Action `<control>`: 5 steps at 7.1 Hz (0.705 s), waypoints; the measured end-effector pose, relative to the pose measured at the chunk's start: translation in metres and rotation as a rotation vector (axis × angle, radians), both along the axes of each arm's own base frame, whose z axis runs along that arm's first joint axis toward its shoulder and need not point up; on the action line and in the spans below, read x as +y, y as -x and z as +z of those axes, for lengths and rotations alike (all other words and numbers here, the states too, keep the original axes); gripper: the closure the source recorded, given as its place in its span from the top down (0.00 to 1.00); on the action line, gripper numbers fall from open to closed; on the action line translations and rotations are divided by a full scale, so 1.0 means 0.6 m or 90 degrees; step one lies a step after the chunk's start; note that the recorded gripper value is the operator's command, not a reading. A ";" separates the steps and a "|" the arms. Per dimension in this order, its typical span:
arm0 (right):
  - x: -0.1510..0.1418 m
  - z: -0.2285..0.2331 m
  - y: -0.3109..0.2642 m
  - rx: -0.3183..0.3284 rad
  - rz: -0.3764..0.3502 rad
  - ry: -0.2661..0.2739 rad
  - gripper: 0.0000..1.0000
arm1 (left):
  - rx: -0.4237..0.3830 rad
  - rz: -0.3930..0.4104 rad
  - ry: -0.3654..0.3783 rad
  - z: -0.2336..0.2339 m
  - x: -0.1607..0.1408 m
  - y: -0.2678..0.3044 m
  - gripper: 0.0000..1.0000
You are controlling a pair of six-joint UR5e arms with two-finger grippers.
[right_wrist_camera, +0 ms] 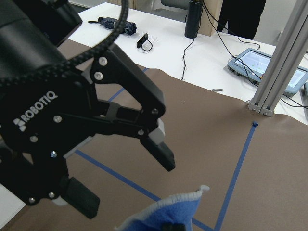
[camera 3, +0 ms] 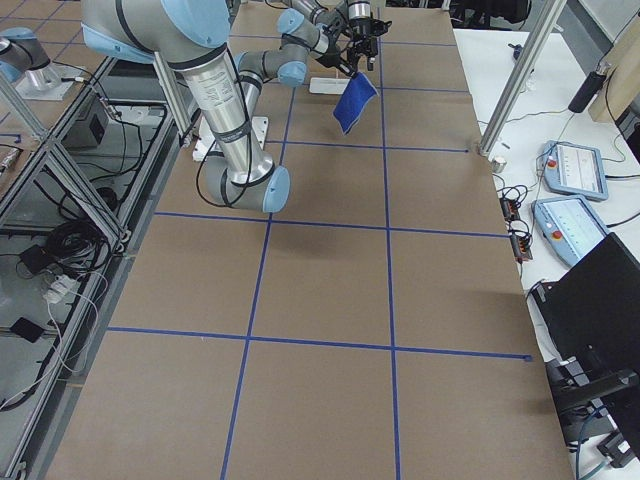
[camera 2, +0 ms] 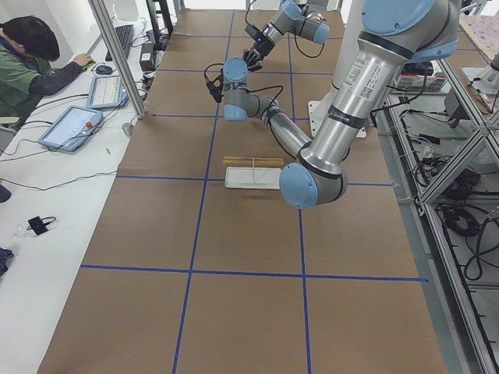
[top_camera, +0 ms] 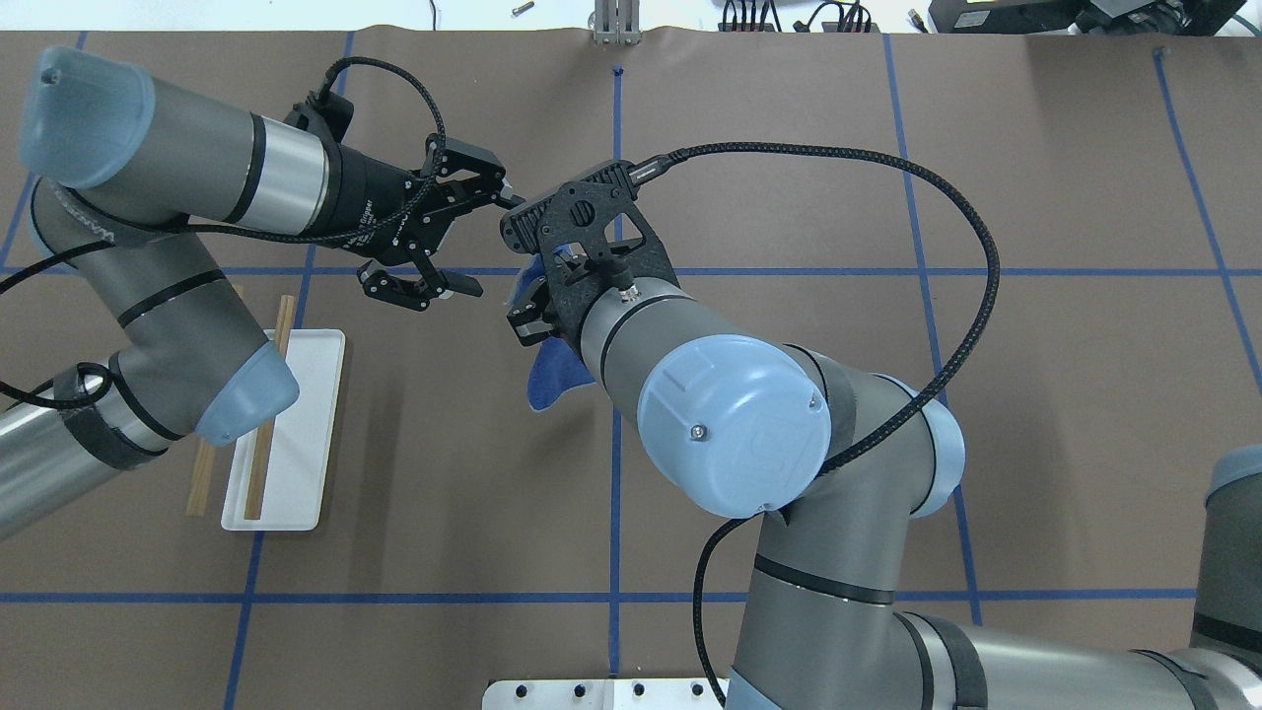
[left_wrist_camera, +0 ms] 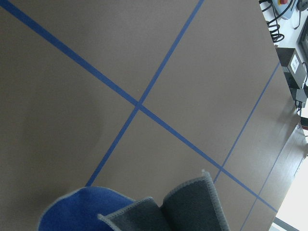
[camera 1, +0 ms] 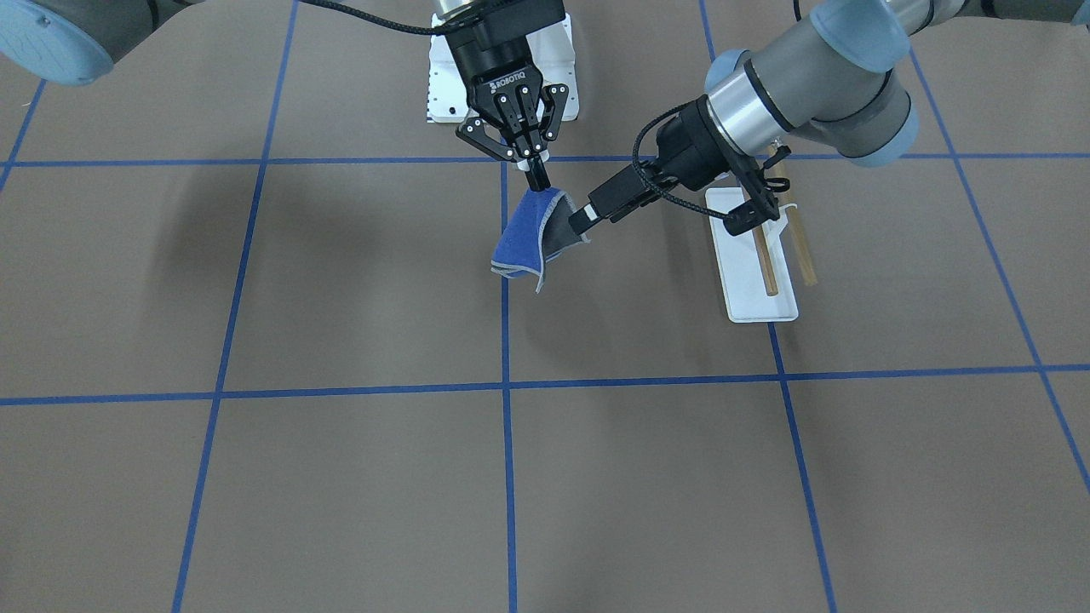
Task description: Hang towel on rack
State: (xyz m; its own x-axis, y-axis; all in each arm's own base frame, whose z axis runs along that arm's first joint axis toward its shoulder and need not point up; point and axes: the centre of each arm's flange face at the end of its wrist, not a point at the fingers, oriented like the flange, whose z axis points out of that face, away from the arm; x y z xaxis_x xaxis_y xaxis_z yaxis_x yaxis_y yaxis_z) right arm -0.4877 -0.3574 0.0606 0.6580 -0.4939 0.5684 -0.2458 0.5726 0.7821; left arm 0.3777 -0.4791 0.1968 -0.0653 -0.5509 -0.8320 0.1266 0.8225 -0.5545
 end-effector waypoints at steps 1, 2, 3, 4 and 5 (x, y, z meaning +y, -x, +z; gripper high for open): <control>-0.002 -0.006 0.000 -0.003 0.006 -0.002 0.00 | 0.004 0.004 0.010 -0.004 0.004 -0.005 0.95; -0.004 -0.008 0.002 -0.003 0.012 -0.003 0.00 | 0.008 0.006 0.022 -0.009 0.007 -0.008 0.95; -0.005 -0.006 0.007 0.001 0.015 -0.003 0.00 | 0.013 0.007 0.032 -0.016 0.008 -0.010 0.95; -0.007 0.001 0.017 0.009 0.016 0.000 0.00 | 0.017 0.008 0.038 -0.020 0.009 -0.009 0.95; -0.007 0.007 0.026 0.016 0.015 0.002 0.00 | 0.019 0.008 0.040 -0.022 0.009 -0.009 0.93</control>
State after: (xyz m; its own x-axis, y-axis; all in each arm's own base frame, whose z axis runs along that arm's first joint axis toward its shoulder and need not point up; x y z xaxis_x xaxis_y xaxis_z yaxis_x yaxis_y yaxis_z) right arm -0.5034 -0.3615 0.0647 0.6840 -0.4763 0.5525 -0.2393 0.5689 0.7868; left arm 0.3833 -0.4735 0.1833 -0.0819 -0.6025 -0.7939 0.0996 0.7876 -0.6080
